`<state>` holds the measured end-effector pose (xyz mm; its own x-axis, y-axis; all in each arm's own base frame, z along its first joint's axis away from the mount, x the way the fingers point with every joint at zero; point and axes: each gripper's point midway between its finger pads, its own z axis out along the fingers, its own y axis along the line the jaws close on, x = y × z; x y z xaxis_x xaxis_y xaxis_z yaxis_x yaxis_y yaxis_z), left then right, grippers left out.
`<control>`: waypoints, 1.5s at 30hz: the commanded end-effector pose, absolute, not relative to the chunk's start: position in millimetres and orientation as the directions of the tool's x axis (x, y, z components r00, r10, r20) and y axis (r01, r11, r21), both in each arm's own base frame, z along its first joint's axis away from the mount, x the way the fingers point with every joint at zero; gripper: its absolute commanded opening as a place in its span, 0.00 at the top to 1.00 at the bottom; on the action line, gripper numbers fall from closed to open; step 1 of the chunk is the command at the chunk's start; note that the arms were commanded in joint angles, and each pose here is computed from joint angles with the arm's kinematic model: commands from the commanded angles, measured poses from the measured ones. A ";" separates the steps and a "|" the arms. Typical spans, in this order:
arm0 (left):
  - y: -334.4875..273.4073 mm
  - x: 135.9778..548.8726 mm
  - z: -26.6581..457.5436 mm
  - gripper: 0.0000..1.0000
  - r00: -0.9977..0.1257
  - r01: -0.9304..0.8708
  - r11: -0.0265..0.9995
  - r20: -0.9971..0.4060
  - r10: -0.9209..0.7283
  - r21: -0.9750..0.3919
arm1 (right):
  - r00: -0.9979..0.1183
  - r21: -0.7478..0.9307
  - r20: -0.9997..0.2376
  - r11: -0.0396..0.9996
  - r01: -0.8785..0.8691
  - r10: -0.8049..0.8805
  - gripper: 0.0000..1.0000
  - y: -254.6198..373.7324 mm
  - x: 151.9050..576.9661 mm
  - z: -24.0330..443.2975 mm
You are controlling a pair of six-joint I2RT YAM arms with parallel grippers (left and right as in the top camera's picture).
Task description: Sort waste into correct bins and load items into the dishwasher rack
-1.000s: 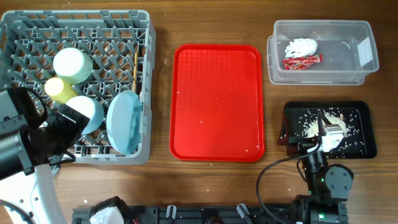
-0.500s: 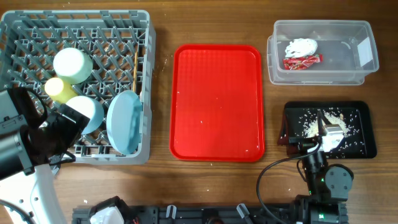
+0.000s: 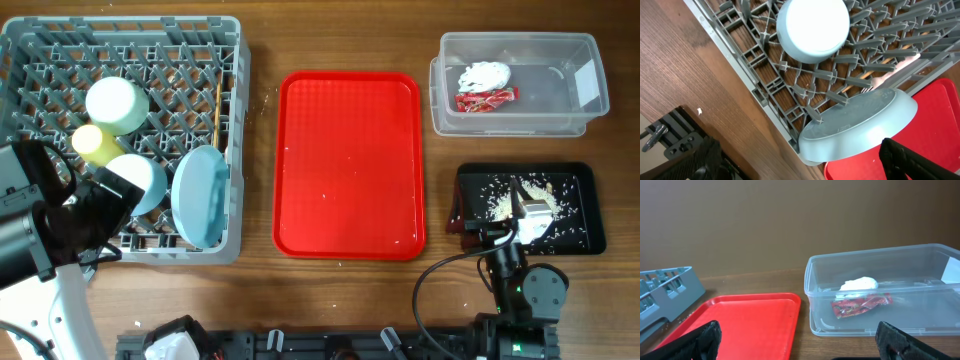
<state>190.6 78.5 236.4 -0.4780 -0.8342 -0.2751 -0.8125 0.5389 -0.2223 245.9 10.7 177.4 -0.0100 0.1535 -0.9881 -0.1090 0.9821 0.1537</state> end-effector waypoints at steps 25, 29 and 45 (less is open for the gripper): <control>40.9 228.5 240.6 0.00 -0.601 -0.567 0.765 -0.482 -0.638 -0.305 | -0.001 0.158 -0.987 0.980 -0.124 0.159 0.00 13.0 245.0 179.5; 11.5 242.7 221.3 0.00 -0.648 -0.326 0.896 -0.618 -0.444 -0.303 | -0.001 0.158 -0.987 0.980 -0.124 0.159 0.00 13.0 245.0 179.5; -11.2 252.4 163.7 0.00 -0.246 -0.028 0.922 -0.891 -0.381 -0.386 | -0.001 0.158 -0.987 0.980 -0.124 0.159 0.00 13.0 245.0 179.5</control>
